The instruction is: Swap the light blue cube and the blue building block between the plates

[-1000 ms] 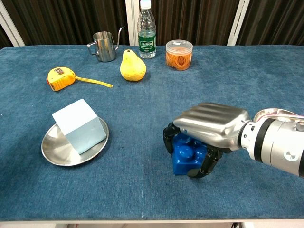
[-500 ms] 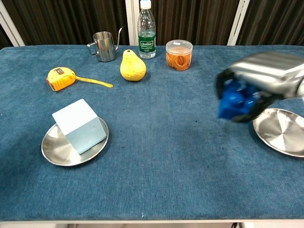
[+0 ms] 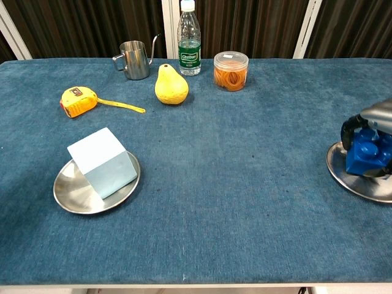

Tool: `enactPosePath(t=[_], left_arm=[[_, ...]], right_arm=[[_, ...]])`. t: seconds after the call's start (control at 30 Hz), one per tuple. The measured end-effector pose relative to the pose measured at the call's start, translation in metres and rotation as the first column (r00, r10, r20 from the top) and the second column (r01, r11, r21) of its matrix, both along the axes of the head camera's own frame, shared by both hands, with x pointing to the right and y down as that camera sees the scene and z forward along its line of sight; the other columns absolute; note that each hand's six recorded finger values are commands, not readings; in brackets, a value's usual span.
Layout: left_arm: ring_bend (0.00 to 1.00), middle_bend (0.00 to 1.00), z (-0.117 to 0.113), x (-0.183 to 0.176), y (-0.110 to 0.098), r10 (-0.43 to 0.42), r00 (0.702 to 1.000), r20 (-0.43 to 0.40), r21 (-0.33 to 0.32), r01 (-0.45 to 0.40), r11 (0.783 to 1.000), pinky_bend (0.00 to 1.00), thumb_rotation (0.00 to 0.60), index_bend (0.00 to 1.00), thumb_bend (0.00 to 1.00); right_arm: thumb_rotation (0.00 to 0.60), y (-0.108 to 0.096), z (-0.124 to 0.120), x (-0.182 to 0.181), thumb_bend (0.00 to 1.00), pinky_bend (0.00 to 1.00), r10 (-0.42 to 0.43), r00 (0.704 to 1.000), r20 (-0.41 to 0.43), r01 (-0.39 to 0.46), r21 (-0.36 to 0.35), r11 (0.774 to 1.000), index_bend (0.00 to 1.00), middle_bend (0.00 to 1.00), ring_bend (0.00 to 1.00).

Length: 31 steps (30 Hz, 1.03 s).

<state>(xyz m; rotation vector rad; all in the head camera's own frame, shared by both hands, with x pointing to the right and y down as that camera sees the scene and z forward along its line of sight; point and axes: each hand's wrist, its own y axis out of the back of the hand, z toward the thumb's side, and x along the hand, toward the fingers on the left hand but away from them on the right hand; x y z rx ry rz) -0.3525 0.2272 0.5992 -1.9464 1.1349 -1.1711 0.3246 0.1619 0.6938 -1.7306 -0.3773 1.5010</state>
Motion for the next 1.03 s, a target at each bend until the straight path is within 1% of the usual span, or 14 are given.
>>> enactPosePath(t=[0.07,0.1,0.2,0.27,0.37,0.47,0.53,0.6,0.7,0.77,0.83,0.87,0.93,1.03], left_arm=[[0.0,0.0,0.0,-0.001,0.0,-0.002,1.0,-0.002,0.001,0.002,1.0,0.22,0.6,0.0,0.0],[0.0,0.0,0.0,-0.001,0.0,-0.003,1.0,-0.002,0.001,0.003,1.0,0.22,0.6,0.0,0.0],[0.0,0.0,-0.001,-0.001,0.0,-0.003,1.0,-0.004,0.001,0.003,1.0,0.21,0.6,0.0,0.0],[0.0,0.0,-0.002,-0.002,-0.001,-0.004,1.0,-0.003,0.004,0.004,1.0,0.21,0.6,0.0,0.0],[0.0,0.0,-0.005,-0.003,-0.001,-0.007,1.0,-0.004,0.013,0.007,1.0,0.21,0.6,0.0,0.0],[0.0,0.0,-0.01,-0.011,0.002,-0.011,1.0,0.011,0.02,0.011,1.0,0.19,0.6,0.0,0.0],[0.0,0.0,-0.014,-0.022,0.007,-0.014,0.999,0.046,0.008,0.014,1.0,0.15,0.6,0.0,0.0],[0.0,0.0,-0.018,-0.034,0.014,-0.015,0.996,0.094,-0.011,0.016,1.0,0.11,0.6,0.0,0.0],[0.0,0.0,-0.026,-0.058,0.029,-0.031,0.982,0.186,-0.021,0.035,0.999,0.07,0.6,0.0,0.01],[0.0,0.0,-0.029,-0.073,0.04,-0.057,0.97,0.236,-0.009,0.061,0.998,0.06,0.6,0.0,0.02],[0.0,0.0,-0.029,-0.085,0.05,-0.084,0.96,0.268,0.001,0.086,0.996,0.06,0.6,0.0,0.02],[0.0,0.0,-0.028,-0.09,0.054,-0.095,0.957,0.275,0.003,0.097,0.995,0.05,0.6,0.0,0.02],[0.0,0.0,-0.029,-0.094,0.057,-0.108,0.955,0.275,0.005,0.111,0.994,0.05,0.6,0.0,0.02],[0.0,0.0,-0.033,-0.095,0.059,-0.113,0.955,0.274,0.029,0.109,0.994,0.05,0.6,0.0,0.03]], right_arm=[[0.6,0.003,0.0,0.002,0.45,0.3,-0.006,1.0,0.0,0.006,-0.007,1.0,0.08,0.28,0.25],[0.6,0.004,-0.001,0.004,0.45,0.26,-0.008,1.0,-0.001,0.008,-0.009,1.0,0.02,0.21,0.18],[0.6,0.007,-0.005,0.01,0.41,0.21,-0.01,1.0,-0.006,0.01,-0.014,1.0,0.0,0.07,0.04],[0.6,0.009,-0.01,0.013,0.36,0.18,-0.011,1.0,-0.006,0.01,-0.007,1.0,0.0,0.02,0.0],[0.6,0.013,-0.022,0.017,0.31,0.16,-0.004,1.0,0.002,0.004,0.017,1.0,0.0,0.0,0.0],[0.6,0.019,-0.04,0.024,0.31,0.12,0.007,1.0,0.018,-0.008,0.059,0.998,0.0,0.0,0.0],[0.6,0.025,-0.056,0.033,0.31,0.05,0.023,0.999,0.028,-0.026,0.101,0.995,0.0,0.0,0.0],[0.6,0.033,-0.071,0.043,0.31,0.01,0.049,0.998,0.031,-0.053,0.147,0.988,0.0,0.0,0.0],[0.6,0.05,-0.098,0.066,0.31,0.0,0.12,0.992,0.029,-0.124,0.241,0.963,0.0,0.0,0.0],[0.6,0.07,-0.116,0.087,0.31,0.0,0.194,0.98,0.033,-0.195,0.301,0.933,0.0,0.0,0.0],[0.6,0.092,-0.132,0.108,0.31,0.0,0.26,0.965,0.04,-0.258,0.34,0.904,0.0,0.0,0.0],[0.6,0.1,-0.137,0.114,0.31,0.0,0.276,0.96,0.046,-0.275,0.351,0.895,0.0,0.0,0.0],[0.6,0.11,-0.145,0.122,0.31,0.0,0.294,0.954,0.067,-0.297,0.365,0.882,0.0,0.0,0.0],[0.6,0.114,-0.145,0.12,0.31,0.0,0.285,0.955,0.081,-0.294,0.36,0.885,0.0,0.0,0.0]])
